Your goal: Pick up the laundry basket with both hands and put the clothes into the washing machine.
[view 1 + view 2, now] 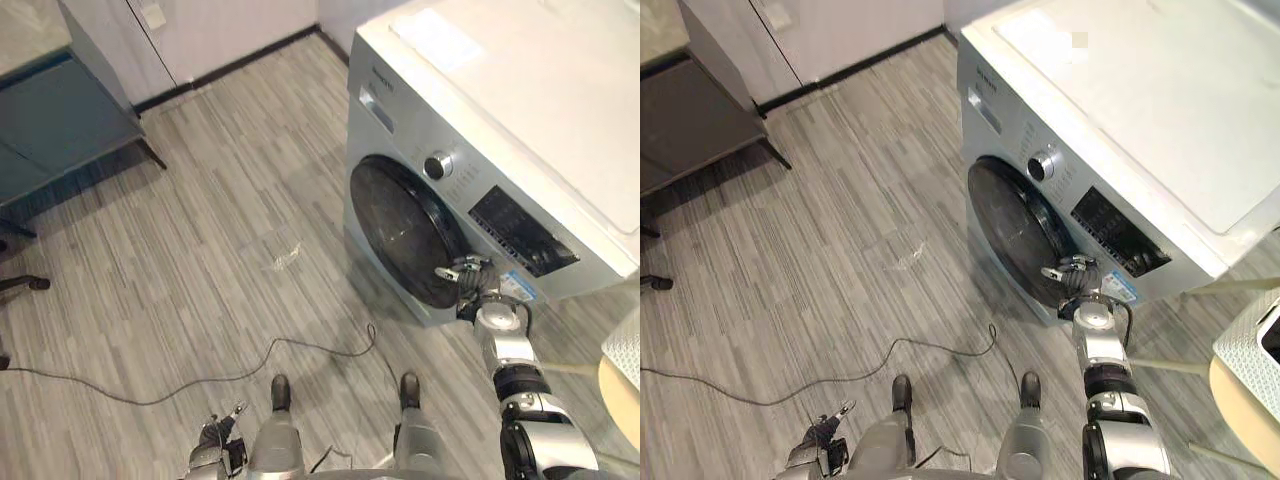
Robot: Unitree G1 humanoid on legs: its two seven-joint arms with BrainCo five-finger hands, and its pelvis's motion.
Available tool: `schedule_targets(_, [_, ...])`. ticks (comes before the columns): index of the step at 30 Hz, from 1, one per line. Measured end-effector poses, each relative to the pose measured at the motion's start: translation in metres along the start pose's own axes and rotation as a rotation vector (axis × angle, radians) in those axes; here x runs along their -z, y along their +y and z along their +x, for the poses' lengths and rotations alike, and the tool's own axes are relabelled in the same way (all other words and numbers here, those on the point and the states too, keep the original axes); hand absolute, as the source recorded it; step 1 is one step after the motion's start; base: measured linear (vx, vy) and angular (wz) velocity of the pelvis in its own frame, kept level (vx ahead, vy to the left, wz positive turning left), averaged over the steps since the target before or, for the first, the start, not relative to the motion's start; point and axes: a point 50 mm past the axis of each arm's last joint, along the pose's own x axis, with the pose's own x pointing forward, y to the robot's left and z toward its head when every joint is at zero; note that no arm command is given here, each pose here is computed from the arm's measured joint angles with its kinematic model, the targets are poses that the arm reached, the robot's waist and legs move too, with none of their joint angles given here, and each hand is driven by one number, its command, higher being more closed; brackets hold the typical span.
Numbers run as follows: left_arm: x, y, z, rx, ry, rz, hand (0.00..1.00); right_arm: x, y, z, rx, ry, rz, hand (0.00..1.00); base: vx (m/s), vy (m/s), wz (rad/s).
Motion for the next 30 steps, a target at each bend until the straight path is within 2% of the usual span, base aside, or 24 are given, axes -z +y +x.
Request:
schedule_targets(4, [-0.011,-0.008,-0.001,0.025,-0.057,-0.005,0.0,-0.027,0.001,0.015,0.009,-0.011,0.059,0.0,-0.12,0.004,0.02])
schedule_targets(7, [-0.014,-0.012,-0.002,0.025,-0.066,-0.004,0.0,-0.027,0.0,0.015,0.033,-0.011,0.078,0.0,-0.06,0.002,-0.03])
schedule_targets(12, [-0.026,-0.037,-0.005,0.077,-0.1,-0.015,0.0,-0.031,0.028,-0.003,-0.05,-0.104,0.016,0.0,0.01,0.001,0.02])
schedule_targets(16, [-0.029,-0.037,-0.005,0.077,-0.108,-0.015,0.0,-0.02,0.067,-0.04,-0.262,-0.184,-0.077,0.0,0.03,-0.002,0.03])
schedule_targets(18, [-0.029,-0.036,-0.005,0.076,-0.109,-0.014,0.0,-0.027,0.107,-0.071,-0.49,-0.271,-0.109,0.0,-0.01,-0.013,0.07])
schedule_targets(20, [-0.029,-0.037,-0.005,0.076,-0.107,-0.013,0.0,-0.029,0.132,-0.093,-0.664,-0.307,-0.111,0.0,-0.03,-0.004,0.16])
schedule_targets(22, [-0.027,-0.033,-0.004,0.062,-0.098,-0.01,0.0,-0.04,0.169,-0.132,-0.917,-0.377,-0.017,0.0,-0.04,0.006,0.15])
schedule_targets(24, [-0.026,-0.027,-0.003,0.045,-0.095,0.006,0.0,-0.051,0.186,-0.155,-1.042,-0.404,0.099,0.0,-0.02,0.017,0.07])
schedule_targets(26, [-0.025,-0.017,-0.001,0.017,-0.086,-0.013,0.0,-0.053,0.182,-0.161,-1.062,-0.421,0.144,0.0,-0.01,0.012,0.03])
schedule_targets(28, [-0.022,-0.007,0.002,-0.007,-0.071,0.002,0.0,-0.049,0.167,-0.153,-1.005,-0.406,0.17,0.0,0.0,0.009,-0.02])
schedule_targets(30, [-0.023,-0.003,0.003,-0.018,-0.07,0.011,0.0,-0.034,0.14,-0.136,-0.876,-0.356,0.182,0.0,0.0,0.014,-0.06])
